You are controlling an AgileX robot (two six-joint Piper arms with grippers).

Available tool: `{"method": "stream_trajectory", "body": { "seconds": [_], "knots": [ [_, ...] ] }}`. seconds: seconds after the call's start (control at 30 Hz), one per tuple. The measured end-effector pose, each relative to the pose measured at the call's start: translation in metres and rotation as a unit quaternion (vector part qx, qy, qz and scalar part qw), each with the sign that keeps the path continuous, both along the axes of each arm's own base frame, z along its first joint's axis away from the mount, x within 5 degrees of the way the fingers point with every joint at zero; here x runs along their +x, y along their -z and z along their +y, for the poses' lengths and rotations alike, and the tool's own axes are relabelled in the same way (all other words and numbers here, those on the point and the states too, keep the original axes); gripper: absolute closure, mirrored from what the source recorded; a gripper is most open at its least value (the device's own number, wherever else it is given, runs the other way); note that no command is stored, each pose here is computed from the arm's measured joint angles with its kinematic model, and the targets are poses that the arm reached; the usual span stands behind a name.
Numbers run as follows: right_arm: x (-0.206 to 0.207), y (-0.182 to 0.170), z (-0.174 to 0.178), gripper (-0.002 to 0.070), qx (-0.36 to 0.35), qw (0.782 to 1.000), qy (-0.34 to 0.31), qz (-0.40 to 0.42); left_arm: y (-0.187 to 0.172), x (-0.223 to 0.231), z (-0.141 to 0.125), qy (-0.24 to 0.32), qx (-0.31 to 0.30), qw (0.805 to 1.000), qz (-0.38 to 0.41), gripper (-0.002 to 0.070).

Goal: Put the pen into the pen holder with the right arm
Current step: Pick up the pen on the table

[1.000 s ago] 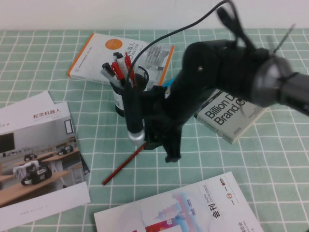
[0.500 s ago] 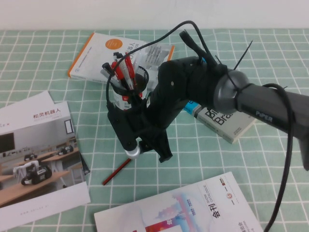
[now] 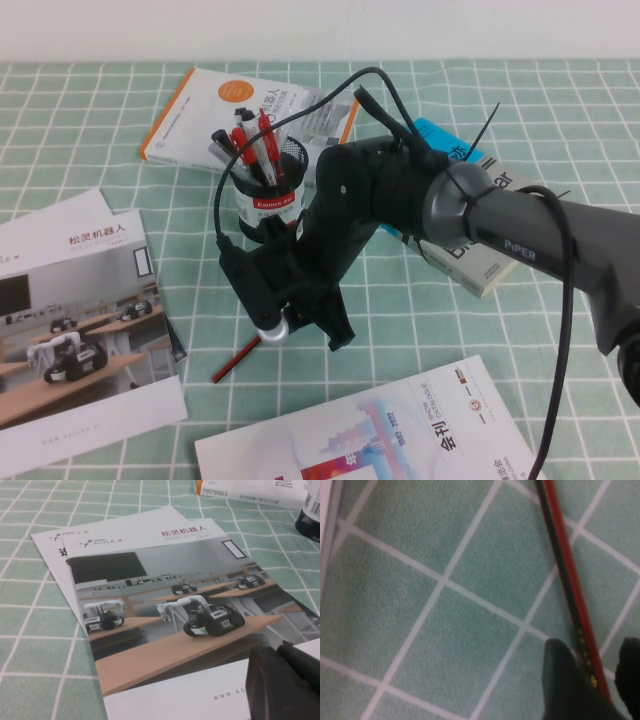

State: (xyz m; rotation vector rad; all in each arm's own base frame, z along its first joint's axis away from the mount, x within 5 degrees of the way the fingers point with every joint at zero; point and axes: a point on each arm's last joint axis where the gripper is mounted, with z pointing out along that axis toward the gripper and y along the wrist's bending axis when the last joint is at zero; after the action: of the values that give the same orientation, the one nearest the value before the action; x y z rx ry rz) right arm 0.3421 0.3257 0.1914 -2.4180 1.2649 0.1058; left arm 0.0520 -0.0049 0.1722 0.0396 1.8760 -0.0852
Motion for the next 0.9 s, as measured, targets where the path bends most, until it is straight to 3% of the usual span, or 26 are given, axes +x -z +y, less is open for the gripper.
{"method": "stream_trajectory", "body": {
  "seconds": [0.77, 0.9],
  "knots": [
    [0.007, 0.013, 0.003, 0.0529, -0.006, 1.000, 0.000, -0.013, 0.000, 0.000, 0.000, 0.000, 0.000, 1.000, 0.000, 0.0680],
    [0.005, 0.013, 0.002, 0.0617, -0.008, 1.000, 0.022, 0.007, 0.000, 0.000, 0.000, 0.000, 0.000, 1.000, 0.000, 0.0680]
  ]
}}
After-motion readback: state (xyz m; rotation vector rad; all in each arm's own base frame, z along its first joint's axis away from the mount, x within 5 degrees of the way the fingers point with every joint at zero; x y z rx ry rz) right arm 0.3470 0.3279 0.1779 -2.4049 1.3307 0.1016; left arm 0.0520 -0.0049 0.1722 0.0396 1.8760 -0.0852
